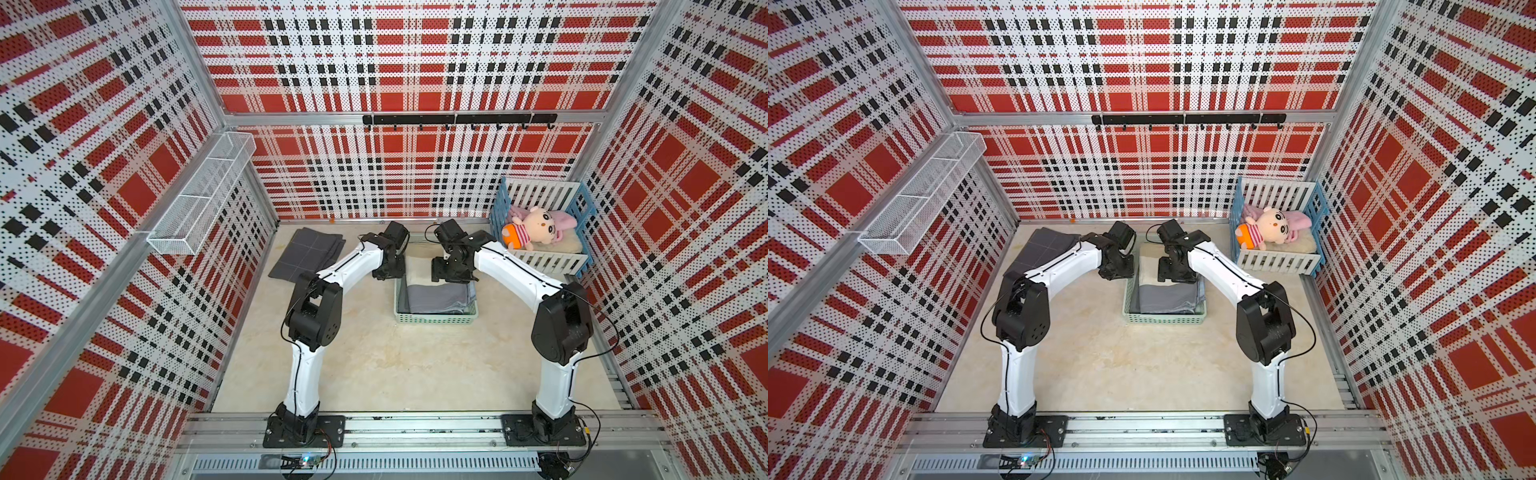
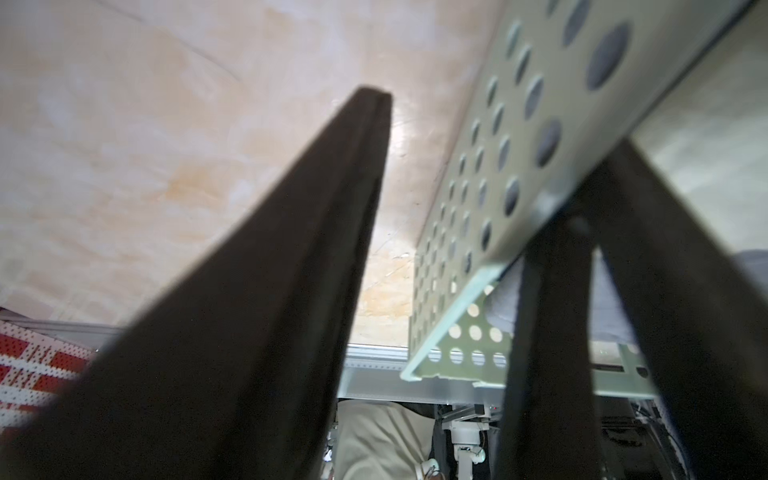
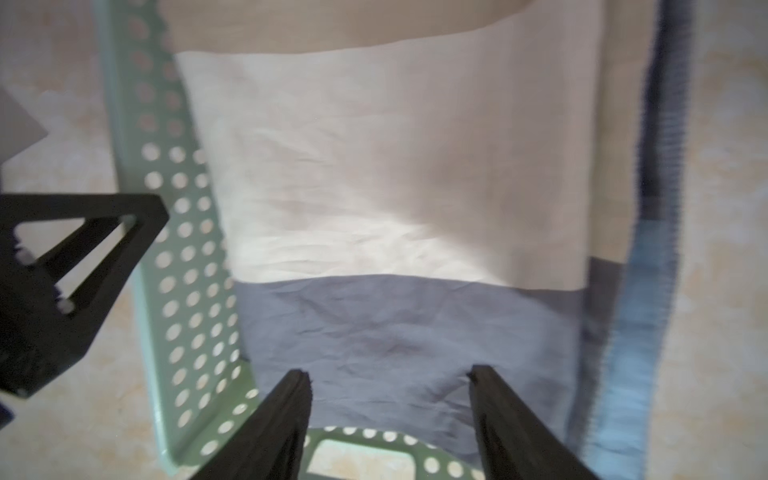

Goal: Put the folded pillowcase in the basket
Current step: Move the basket to the center of the board, then move the pillowcase to the center of the board, then pick up the pillowcase at the center of the board.

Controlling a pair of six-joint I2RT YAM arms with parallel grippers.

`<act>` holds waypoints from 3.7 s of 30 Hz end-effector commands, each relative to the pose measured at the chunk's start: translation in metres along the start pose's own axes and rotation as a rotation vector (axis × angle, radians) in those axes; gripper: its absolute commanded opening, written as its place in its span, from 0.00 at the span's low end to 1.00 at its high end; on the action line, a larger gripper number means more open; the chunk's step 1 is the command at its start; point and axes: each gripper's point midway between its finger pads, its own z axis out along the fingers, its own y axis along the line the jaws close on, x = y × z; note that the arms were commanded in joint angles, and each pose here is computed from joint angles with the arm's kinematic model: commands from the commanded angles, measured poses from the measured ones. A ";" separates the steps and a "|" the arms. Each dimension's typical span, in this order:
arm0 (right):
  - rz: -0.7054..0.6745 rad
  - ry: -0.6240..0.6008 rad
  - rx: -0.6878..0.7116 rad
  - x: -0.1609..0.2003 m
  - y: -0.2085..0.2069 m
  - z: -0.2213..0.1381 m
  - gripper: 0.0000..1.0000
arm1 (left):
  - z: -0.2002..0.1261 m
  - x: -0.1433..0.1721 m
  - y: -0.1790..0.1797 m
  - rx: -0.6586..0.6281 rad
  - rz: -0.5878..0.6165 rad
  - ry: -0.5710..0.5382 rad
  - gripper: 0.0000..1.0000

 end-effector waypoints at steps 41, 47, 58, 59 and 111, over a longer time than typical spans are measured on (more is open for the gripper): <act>-0.184 -0.030 -0.149 0.003 0.101 -0.023 0.66 | 0.084 -0.027 0.257 -0.205 -0.506 0.107 0.33; -0.189 -0.059 -0.166 -0.010 0.108 -0.030 0.66 | 0.068 0.018 0.189 0.002 -0.630 0.145 0.25; -0.185 -0.093 -0.180 -0.017 0.108 -0.042 0.66 | 0.010 0.051 0.130 0.046 -0.652 0.061 0.25; -0.186 -0.089 -0.194 -0.016 0.111 -0.043 0.67 | 0.004 0.044 0.131 0.060 -0.652 0.042 0.26; -0.403 0.092 -0.367 0.050 0.228 0.080 0.81 | -0.009 0.015 0.313 -0.387 -0.439 -0.023 0.00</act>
